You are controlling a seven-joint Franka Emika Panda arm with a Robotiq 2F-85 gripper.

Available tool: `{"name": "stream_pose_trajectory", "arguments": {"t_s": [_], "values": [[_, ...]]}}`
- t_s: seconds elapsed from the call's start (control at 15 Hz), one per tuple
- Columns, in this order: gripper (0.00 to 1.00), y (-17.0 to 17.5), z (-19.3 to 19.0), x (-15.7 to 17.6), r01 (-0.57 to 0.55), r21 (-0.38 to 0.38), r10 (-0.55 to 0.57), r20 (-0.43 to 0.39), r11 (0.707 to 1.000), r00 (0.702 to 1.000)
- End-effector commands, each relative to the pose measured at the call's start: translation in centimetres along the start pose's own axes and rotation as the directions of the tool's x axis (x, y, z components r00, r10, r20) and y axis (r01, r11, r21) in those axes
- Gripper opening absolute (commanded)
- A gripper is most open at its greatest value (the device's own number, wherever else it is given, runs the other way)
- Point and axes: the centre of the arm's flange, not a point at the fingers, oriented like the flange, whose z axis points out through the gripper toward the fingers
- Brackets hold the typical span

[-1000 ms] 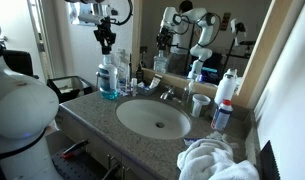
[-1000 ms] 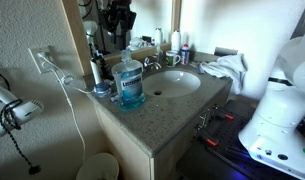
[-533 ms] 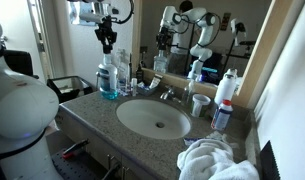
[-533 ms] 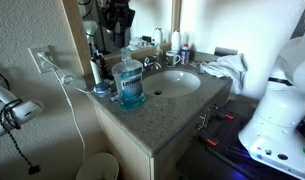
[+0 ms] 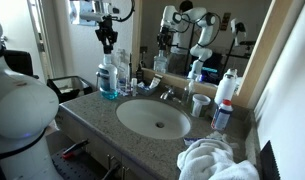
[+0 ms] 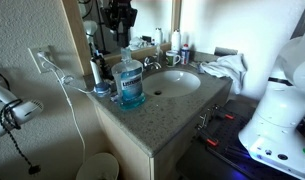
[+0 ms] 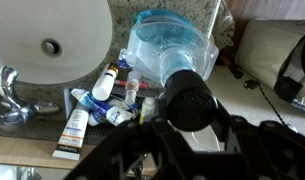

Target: Take the black lid and put it on the Listerine bottle

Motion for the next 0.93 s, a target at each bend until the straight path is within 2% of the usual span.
{"name": "stream_pose_trajectory", "arguments": {"t_s": [0.0,0.87], "values": [[0.20,0.28,-0.02,0.32,0.015,-0.016,-0.015,0.017,1.000,1.000],[0.20,0.56,0.60,0.07,0.010,-0.030,-0.008,0.071,0.999,0.997]]}}
